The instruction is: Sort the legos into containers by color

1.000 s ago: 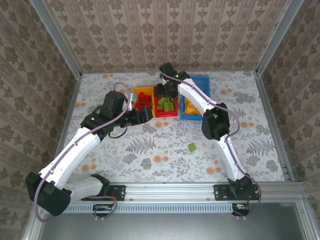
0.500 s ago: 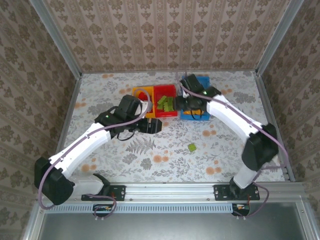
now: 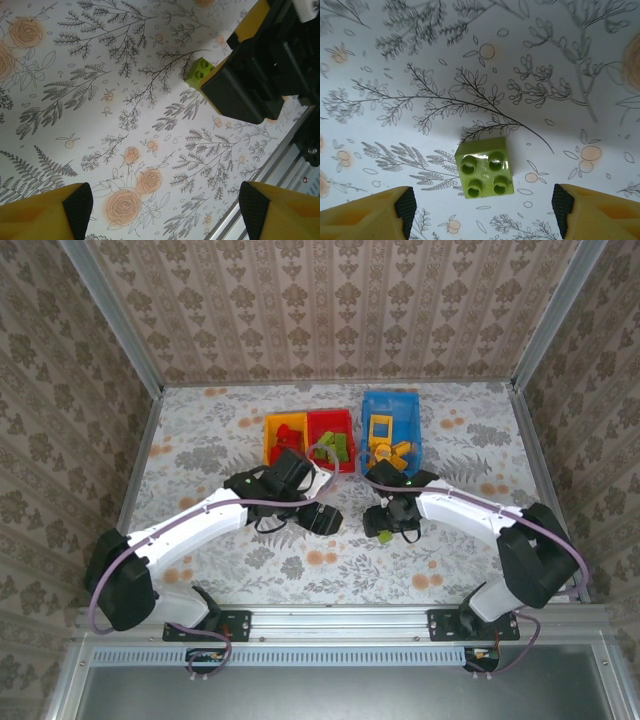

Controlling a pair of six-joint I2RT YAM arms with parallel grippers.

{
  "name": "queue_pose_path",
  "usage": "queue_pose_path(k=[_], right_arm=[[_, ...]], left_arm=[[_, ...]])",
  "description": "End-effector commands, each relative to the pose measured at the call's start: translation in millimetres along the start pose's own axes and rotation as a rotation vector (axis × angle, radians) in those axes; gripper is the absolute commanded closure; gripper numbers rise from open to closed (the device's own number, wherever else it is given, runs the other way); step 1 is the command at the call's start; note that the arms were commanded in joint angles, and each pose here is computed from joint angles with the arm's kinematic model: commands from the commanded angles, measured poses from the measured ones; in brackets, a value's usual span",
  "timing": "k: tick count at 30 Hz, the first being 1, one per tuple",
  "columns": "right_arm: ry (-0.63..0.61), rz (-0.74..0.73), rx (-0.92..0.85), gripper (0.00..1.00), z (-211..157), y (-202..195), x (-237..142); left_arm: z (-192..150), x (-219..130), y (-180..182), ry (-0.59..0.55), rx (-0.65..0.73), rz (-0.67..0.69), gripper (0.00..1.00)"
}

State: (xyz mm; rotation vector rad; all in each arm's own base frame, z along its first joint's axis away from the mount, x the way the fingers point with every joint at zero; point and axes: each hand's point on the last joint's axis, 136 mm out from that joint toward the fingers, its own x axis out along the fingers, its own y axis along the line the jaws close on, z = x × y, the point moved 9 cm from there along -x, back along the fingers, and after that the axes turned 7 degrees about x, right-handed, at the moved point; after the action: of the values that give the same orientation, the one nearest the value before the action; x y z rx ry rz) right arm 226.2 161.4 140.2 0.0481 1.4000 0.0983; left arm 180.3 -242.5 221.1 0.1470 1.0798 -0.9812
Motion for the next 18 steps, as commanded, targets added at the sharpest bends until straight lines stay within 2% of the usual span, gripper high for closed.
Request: queue_pose_path(k=[1,5,13,15,18], right_arm=[[0.050,-0.020,-0.014,0.30,-2.3,1.1,12.7],[0.093,-0.029,-0.008,0.39,-3.4,2.6,24.0],[0.096,-0.042,-0.008,0.59,-1.8,2.7,34.9],[0.085,-0.036,-0.004,0.68,0.8,4.7,31.9],[0.015,-0.004,0.002,0.71,13.9,11.8,7.8]], left_arm=[[1.7,4.0,-1.7,-0.017,0.008,-0.005,0.20],[0.6,2.7,-1.5,-0.018,-0.002,0.000,0.20],[-2.5,-2.7,-1.7,-0.033,-0.022,0.016,0.21],[-2.1,-6.5,-1.4,-0.036,-0.022,0.035,0.21],[4.7,-25.7,1.5,-0.070,-0.022,0.128,0.21]])
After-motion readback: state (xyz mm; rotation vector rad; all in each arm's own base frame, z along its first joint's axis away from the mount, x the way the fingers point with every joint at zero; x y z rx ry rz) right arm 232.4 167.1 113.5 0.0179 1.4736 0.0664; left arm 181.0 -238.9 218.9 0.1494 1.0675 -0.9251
